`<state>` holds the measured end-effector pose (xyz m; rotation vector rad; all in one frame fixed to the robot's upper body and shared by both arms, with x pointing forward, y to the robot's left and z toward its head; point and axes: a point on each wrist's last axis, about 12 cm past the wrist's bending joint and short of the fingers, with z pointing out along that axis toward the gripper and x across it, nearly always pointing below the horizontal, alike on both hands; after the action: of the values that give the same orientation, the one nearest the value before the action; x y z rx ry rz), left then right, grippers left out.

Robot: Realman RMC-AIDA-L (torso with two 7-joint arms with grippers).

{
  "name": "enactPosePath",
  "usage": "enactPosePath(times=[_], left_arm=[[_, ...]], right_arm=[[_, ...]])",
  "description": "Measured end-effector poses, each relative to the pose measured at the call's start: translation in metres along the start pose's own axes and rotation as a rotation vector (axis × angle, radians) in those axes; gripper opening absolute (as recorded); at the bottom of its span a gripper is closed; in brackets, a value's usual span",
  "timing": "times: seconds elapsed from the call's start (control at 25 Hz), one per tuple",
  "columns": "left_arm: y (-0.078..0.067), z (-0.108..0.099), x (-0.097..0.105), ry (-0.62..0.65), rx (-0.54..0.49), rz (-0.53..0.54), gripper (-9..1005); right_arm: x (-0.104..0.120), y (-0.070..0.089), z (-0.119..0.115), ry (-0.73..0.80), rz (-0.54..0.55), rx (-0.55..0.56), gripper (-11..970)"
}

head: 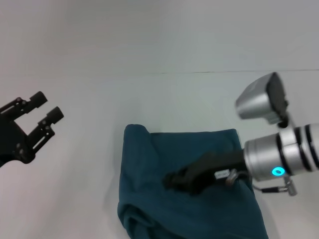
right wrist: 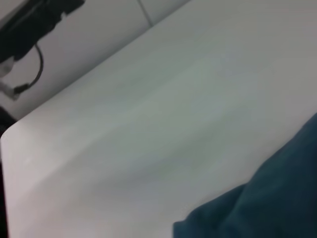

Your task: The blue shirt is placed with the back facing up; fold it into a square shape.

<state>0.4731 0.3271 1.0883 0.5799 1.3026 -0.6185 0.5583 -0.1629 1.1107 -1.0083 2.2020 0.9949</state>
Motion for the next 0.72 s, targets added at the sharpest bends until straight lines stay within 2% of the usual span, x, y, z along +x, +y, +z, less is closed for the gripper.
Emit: enactPosePath(times=[0.24,0.36,0.52,0.72], left_arm=[[0.001,-0.004,-0.003,-0.033,-0.022,-0.002,450],[0.0,-0.004,-0.003,-0.038,-0.017,-0.001,448],[0.0,-0.004,-0.004,-0.038,-0.017,0.0,445],[-0.001,-0.004,-0.002,-0.034,-0.016,0.005,442]], right_arm=[[0.004,0.018,0.02,0.12,0.019,-0.052,137],[0.005,0.022,0.023,0.136,0.021,-0.057,136],[0.009,0.021,0.025,0.153,0.036,-0.043,136],[0.019,0.01,0.023,0.147,0.076,0.026,136]])
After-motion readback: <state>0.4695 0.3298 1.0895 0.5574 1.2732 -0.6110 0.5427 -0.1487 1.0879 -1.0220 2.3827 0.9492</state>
